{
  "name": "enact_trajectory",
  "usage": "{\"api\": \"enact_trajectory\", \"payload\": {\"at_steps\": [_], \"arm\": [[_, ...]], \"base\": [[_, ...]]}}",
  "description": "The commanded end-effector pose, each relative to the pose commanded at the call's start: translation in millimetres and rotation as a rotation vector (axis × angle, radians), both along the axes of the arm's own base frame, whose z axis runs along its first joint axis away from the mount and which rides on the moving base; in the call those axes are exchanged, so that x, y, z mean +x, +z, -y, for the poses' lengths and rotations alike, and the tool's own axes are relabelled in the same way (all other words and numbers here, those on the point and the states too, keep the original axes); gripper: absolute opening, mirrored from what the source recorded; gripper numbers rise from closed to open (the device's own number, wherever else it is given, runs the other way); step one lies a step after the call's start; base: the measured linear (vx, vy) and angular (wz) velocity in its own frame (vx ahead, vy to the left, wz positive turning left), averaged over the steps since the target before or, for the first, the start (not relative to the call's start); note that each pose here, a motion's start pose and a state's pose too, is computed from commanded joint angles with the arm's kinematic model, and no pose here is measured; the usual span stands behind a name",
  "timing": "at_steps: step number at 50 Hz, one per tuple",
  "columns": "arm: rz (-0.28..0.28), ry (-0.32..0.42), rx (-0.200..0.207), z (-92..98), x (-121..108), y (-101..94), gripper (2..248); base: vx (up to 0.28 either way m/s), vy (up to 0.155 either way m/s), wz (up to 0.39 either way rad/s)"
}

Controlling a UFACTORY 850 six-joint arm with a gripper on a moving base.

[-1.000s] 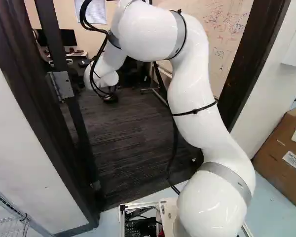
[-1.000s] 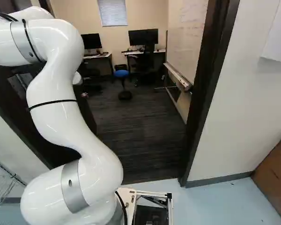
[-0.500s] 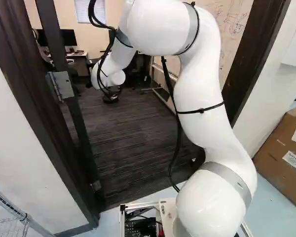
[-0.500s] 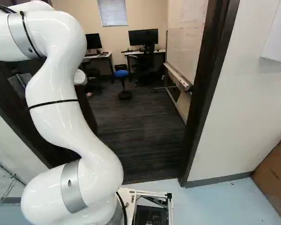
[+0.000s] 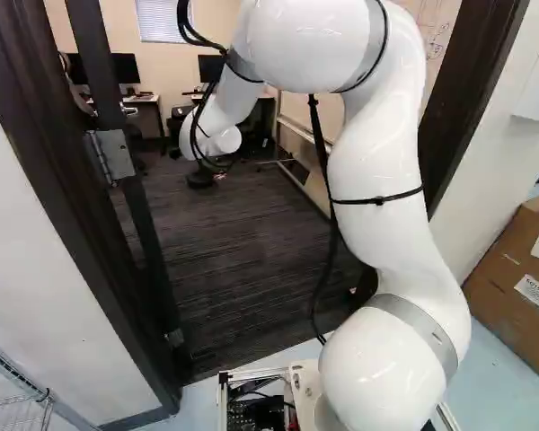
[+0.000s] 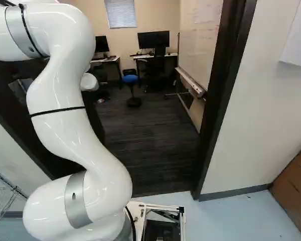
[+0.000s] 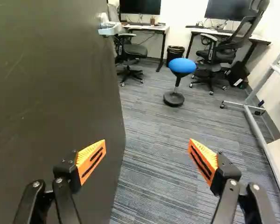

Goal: Open the door and move inside

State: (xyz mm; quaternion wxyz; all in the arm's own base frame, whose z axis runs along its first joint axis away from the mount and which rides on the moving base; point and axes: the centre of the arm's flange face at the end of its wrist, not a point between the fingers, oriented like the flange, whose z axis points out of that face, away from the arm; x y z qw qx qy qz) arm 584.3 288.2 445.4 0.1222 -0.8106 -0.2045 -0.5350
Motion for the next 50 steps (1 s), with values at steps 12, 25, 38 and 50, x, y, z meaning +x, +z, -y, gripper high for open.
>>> {"api": "enact_trajectory", "payload": {"at_steps": [12,25,38,50], "arm": [[-0.006,-0.027,-0.003,20.4,-1.7,1.2,247],[-0.012,-0.058,-0.005,42.3,-3.5,2.4,247],[-0.017,-0.089,-0.007,64.1,-5.2,3.4,247],[-0.021,-0.119,-0.009,84.0,-6.8,4.3,247]], "base": [[0.000,0.000,0.000],[0.000,0.000,0.000],[0.000,0.000,0.000],[0.000,0.000,0.000]]}}
